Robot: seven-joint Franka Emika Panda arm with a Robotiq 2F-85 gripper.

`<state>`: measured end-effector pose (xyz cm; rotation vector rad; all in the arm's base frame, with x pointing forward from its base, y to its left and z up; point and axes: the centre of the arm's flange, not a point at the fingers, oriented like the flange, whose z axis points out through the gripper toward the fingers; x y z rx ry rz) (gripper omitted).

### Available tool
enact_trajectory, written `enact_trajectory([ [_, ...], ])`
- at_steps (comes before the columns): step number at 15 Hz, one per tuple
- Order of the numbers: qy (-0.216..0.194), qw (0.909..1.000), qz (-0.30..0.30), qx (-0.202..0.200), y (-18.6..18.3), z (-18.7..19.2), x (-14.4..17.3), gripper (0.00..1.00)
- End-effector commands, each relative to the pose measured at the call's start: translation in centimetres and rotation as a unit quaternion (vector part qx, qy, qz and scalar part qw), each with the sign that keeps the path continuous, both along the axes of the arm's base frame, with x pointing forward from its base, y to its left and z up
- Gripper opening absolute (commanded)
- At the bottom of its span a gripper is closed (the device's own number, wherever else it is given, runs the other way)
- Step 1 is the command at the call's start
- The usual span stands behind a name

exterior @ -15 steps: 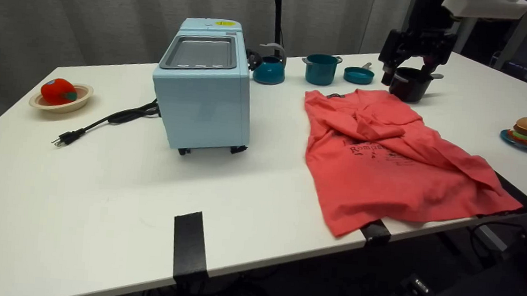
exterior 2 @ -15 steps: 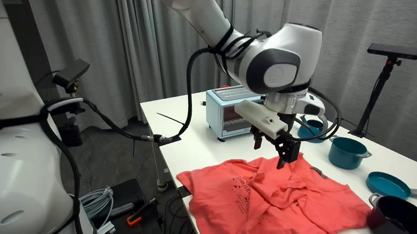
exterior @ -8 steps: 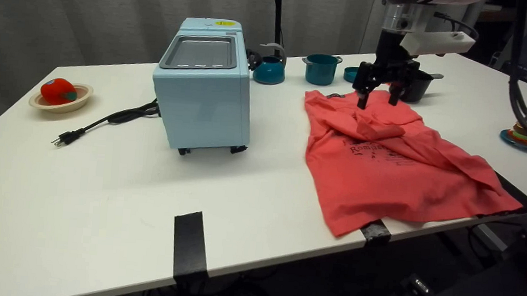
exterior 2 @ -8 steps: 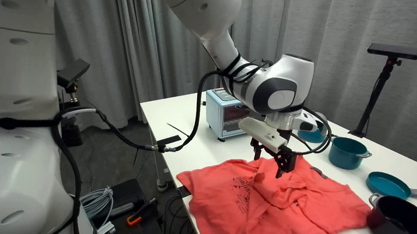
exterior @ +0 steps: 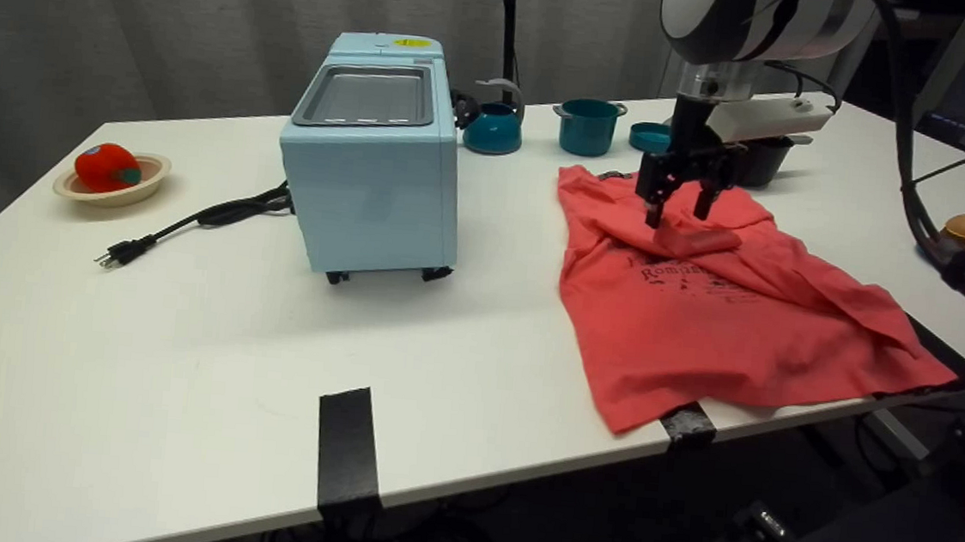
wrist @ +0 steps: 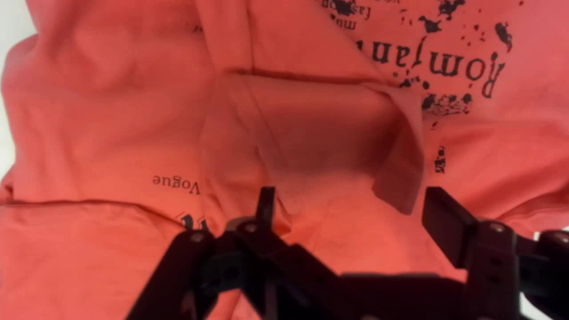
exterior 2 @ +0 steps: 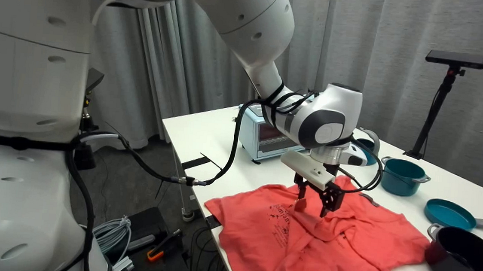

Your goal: Unfold the sleeves of the orange sweatshirt

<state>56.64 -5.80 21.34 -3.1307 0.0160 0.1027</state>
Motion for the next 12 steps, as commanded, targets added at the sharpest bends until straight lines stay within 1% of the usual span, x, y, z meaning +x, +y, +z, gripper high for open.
enact_trajectory([
  [1, 0.000, 0.9999, -0.003, -0.012, -0.18, -0.38, 1.40, 0.55],
  [2, 0.002, 0.9999, -0.003, -0.012, -0.17, -0.40, 1.47, 0.45],
  [5, 0.005, 0.9999, -0.006, -0.011, -0.09, -0.48, 1.63, 0.23],
  [6, 0.006, 0.9999, -0.007, -0.010, -0.08, -0.57, 1.65, 0.15],
  [7, 0.008, 0.9999, -0.007, -0.010, -0.08, -0.63, 1.69, 0.12],
  [8, 0.011, 0.9998, -0.008, -0.012, -0.12, -0.66, 1.69, 0.51],
  [9, 0.013, 0.9998, -0.011, -0.013, -0.16, -0.68, 1.69, 0.47],
  [10, 0.018, 0.9997, -0.013, -0.013, -0.15, -0.61, 1.62, 0.47],
  [12, 0.025, 0.9995, -0.012, -0.011, 0.02, -0.44, 1.45, 0.61],
])
